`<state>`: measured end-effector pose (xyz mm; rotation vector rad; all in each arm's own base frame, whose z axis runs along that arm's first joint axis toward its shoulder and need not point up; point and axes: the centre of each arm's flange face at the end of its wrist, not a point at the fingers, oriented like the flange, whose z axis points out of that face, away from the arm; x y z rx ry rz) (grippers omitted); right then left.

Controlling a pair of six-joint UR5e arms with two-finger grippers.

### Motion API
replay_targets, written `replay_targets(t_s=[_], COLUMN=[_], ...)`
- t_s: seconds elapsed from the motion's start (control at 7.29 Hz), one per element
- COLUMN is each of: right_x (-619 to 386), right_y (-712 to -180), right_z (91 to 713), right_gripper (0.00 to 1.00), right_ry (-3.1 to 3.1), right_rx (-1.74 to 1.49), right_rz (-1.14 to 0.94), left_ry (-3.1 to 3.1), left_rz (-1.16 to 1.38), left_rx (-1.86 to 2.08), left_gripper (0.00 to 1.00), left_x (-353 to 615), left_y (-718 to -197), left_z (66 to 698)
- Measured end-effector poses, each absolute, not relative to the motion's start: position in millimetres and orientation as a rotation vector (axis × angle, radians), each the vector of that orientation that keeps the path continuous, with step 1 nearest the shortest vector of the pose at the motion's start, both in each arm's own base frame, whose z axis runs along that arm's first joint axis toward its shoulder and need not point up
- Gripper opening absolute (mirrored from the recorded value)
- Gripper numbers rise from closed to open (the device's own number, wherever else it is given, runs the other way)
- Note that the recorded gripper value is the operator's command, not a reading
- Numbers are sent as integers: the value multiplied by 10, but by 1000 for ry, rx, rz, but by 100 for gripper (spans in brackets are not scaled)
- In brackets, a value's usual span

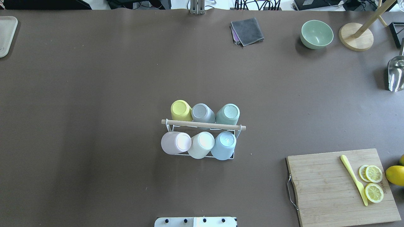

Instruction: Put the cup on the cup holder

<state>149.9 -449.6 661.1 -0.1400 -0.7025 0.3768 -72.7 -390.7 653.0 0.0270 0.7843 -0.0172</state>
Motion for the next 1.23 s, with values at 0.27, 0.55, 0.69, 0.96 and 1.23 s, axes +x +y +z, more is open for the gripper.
replay_targets(t_s=[0.27,0.55,0.69,0.96,1.23], right_x=[1503,1504,1503,1498,1499], right_y=[-4478,-4465,-4463,-4460,-4461], right_z=[6627,6638,6642,6649,6650], right_gripper=[100,100,100,100,100], right_ry=[-703,-704,-704,-703,-702], right_rx=[-140,-142,-142,-144,-143], right_rz=[378,379,379,378,377], left_ry=[786,787,788,787,785], left_rz=[-18,-18,-17,-16,-8], left_rx=[28,27,27,28,46], left_gripper=[99,99,99,99,99], left_x=[-727,-725,-724,-724,-726], left_y=[-3911,-3913,-3914,-3915,-3927], left_z=[6525,6529,6529,6530,6528])
